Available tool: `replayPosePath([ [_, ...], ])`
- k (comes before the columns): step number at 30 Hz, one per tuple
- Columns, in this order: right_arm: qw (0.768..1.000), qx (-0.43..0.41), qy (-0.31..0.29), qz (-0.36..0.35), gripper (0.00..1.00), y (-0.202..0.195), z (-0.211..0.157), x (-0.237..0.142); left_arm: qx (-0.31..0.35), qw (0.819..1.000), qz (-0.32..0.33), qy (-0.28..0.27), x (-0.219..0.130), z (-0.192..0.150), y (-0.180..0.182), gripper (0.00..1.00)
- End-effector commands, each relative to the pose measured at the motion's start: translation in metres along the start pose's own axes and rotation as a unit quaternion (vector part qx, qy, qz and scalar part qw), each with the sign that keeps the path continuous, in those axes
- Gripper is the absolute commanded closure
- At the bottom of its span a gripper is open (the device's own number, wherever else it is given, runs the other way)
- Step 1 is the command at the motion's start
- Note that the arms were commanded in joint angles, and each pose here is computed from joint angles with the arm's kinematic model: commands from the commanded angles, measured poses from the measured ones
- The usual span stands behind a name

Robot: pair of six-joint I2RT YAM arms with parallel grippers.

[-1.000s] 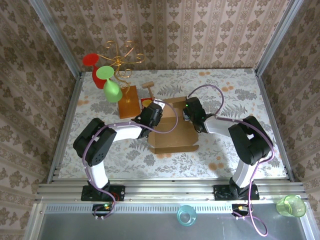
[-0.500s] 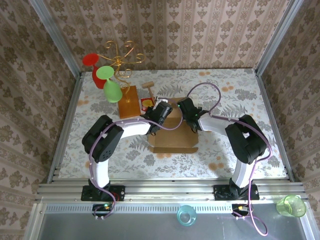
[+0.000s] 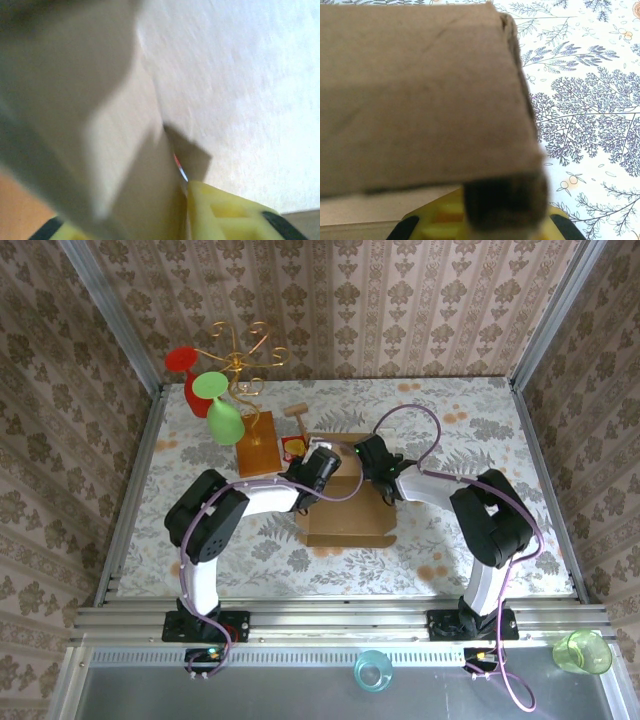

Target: Fold the paper box

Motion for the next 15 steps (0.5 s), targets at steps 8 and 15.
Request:
replayPosePath([
  [8, 0.999, -0.03, 0.024, -0.002, 1.0, -0.001, -0.003, 0.009, 0.036, 0.999, -0.014, 0.038, 0.012, -0.014, 0.01, 0.84],
  [15, 0.999, -0.026, 0.027, -0.008, 1.0, -0.002, -0.007, 0.011, 0.001, 0.997, 0.041, 0.072, 0.018, -0.015, 0.014, 1.0],
])
Point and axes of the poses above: each hand's point on the last joint's axis, 136 mm out from that joint toward the fingers, its own x axis out along the fingers, its own y axis along the line the jaws close on, z = x × y, the point moved 9 cm from there along -x, back along the fingers, and after that the axes turned 1 degree about x, right-handed, at the moved point
